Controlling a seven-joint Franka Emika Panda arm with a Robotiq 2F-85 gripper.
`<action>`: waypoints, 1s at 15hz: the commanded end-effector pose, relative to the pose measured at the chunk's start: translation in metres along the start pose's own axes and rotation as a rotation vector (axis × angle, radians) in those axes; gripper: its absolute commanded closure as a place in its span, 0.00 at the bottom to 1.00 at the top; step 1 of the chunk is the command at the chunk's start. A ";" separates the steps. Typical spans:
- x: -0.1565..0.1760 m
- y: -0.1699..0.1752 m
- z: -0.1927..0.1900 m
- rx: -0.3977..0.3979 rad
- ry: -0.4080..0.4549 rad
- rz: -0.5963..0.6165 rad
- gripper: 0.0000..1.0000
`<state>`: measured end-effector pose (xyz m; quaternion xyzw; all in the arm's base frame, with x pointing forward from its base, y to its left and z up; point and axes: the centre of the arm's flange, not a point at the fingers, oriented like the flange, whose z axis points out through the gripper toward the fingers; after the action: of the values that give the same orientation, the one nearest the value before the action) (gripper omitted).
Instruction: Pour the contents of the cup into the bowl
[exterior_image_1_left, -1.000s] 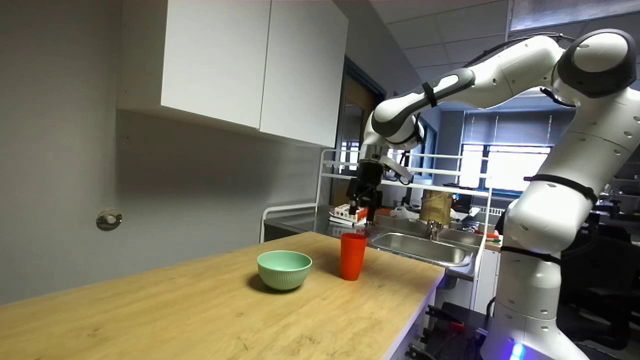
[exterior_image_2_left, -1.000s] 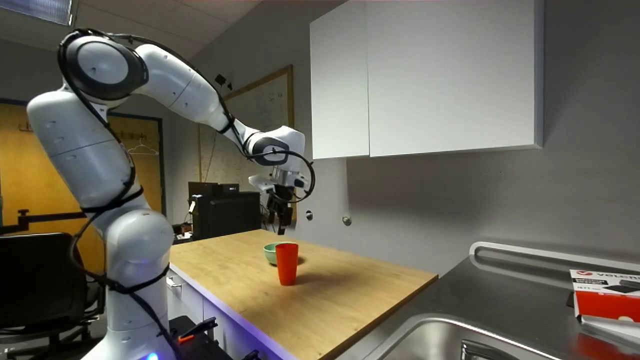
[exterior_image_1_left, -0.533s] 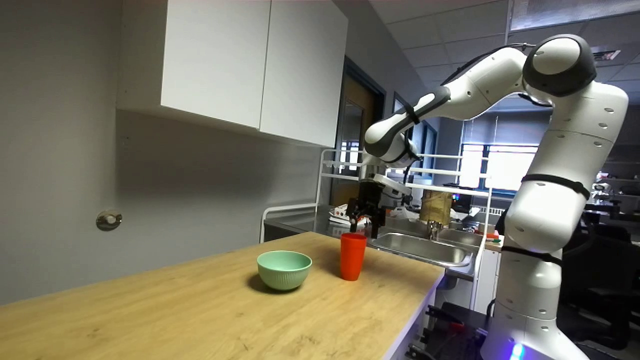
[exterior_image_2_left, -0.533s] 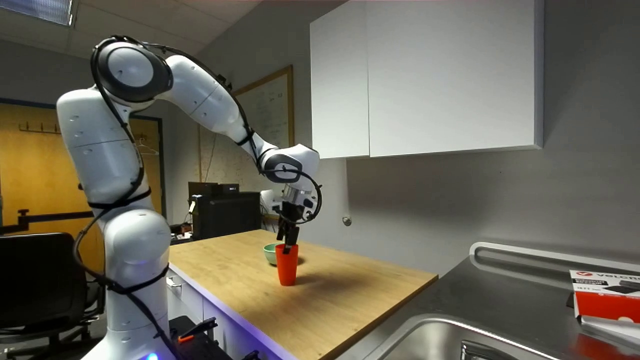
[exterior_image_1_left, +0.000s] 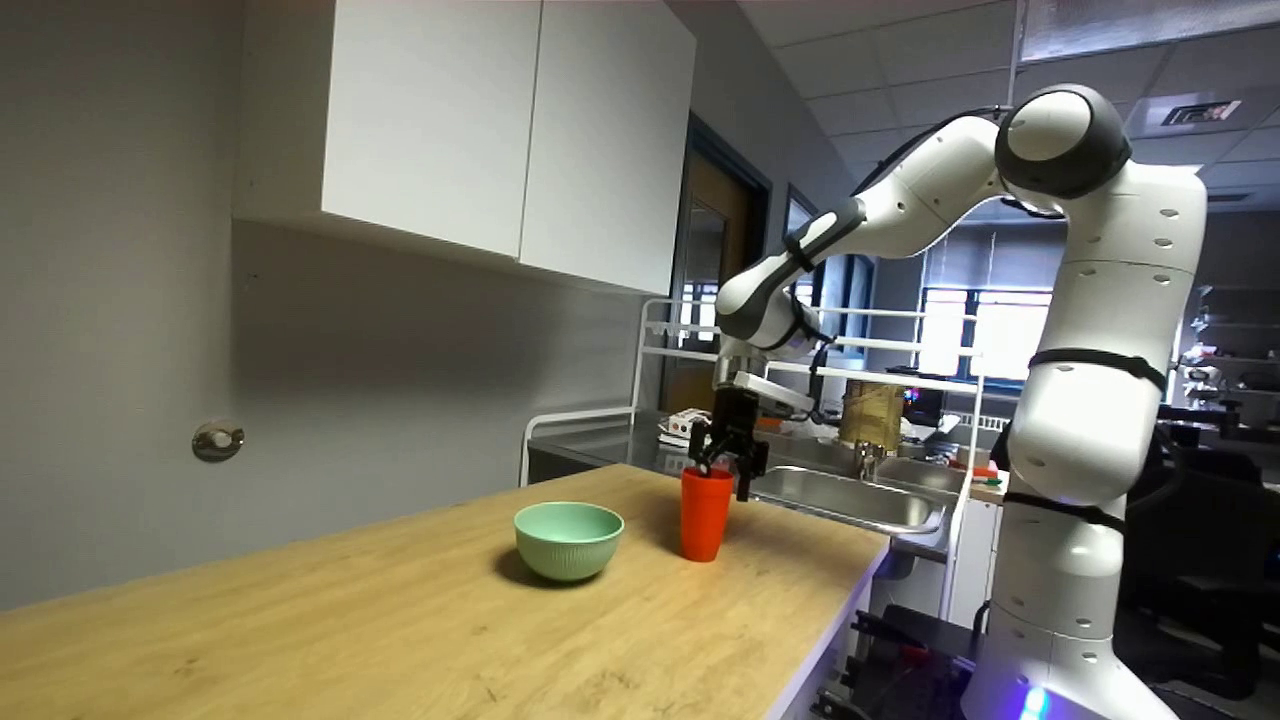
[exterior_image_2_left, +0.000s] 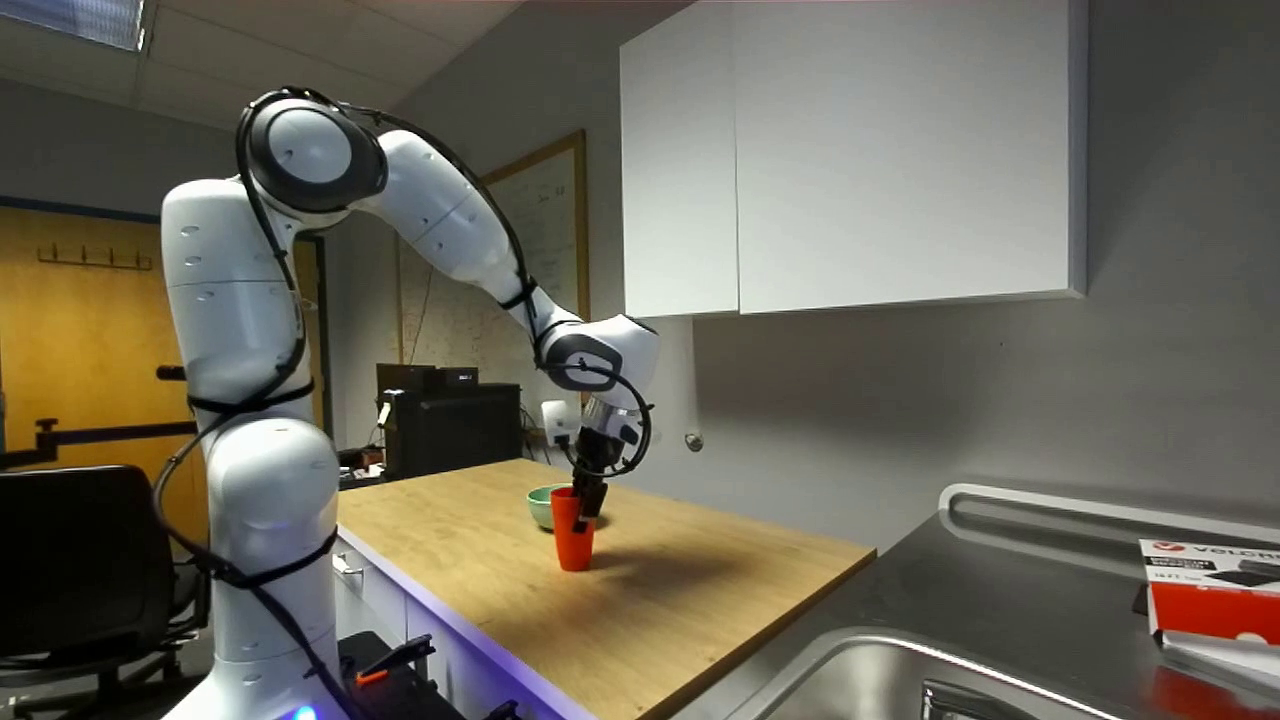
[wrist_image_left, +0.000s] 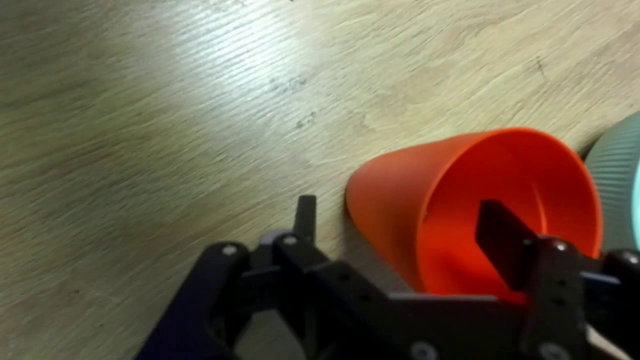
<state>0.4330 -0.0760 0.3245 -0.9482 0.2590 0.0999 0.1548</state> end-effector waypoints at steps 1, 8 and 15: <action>0.009 -0.008 -0.007 0.014 0.015 0.051 0.48; 0.008 -0.031 -0.025 -0.016 0.056 0.073 1.00; -0.005 -0.116 -0.064 -0.115 0.181 0.060 0.99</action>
<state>0.4779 -0.0322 0.3781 -0.9492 0.2883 0.0554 0.1132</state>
